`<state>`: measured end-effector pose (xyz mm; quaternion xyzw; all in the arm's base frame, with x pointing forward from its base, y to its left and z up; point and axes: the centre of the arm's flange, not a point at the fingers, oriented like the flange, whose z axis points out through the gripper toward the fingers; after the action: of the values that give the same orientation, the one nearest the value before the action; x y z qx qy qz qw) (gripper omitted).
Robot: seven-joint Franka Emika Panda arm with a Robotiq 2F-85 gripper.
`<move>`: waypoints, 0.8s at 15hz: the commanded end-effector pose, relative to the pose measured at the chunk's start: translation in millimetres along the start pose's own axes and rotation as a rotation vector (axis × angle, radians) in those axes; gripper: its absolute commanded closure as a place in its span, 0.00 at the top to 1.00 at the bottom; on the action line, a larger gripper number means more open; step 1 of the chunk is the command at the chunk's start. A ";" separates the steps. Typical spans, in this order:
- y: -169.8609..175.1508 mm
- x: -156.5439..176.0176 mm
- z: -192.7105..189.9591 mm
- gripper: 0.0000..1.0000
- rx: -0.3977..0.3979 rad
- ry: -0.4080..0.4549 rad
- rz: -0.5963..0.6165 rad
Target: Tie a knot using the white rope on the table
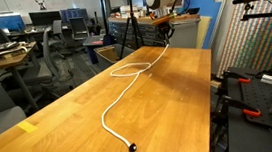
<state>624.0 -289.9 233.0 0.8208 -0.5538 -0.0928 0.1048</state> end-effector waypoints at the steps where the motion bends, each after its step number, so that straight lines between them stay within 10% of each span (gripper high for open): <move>1: 80.8 -16.7 -41.4 0.01 0.107 -0.026 0.157; 12: 258.9 -63.9 -156.7 0.01 0.411 -0.263 0.485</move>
<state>468.4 -331.2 412.3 0.6902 -0.7178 -0.0653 -0.0645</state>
